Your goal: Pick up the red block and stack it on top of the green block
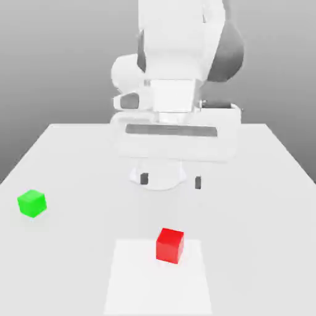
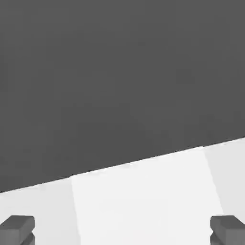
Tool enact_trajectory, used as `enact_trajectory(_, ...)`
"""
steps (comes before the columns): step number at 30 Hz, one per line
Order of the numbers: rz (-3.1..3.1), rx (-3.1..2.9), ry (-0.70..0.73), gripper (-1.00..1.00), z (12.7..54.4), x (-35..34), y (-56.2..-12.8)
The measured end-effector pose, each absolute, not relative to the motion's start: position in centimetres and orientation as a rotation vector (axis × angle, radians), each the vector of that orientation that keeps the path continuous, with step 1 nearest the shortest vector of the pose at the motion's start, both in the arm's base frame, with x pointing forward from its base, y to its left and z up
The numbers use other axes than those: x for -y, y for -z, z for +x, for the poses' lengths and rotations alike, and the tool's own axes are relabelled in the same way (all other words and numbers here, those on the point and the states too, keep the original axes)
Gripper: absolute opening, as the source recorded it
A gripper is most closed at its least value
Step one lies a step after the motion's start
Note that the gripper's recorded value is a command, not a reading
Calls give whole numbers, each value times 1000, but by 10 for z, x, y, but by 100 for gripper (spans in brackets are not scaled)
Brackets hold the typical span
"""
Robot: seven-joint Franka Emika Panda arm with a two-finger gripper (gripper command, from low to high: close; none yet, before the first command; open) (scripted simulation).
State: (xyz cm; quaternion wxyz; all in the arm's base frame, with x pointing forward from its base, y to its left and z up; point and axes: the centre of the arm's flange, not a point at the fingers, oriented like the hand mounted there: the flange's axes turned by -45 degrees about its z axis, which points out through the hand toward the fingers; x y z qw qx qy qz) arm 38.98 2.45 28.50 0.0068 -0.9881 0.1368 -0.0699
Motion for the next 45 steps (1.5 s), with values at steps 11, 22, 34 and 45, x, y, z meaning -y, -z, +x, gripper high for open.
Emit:
enact_trajectory(11, -3097, -520, 0, -100, 349, -27, -146)
enact_trajectory(22, -3098, -518, 2, -100, 350, -28, -184)
enact_trajectory(34, -3046, -788, 11, -100, 335, 145, -228)
enact_trajectory(45, -2939, -1114, 3, -100, 202, 324, -245)
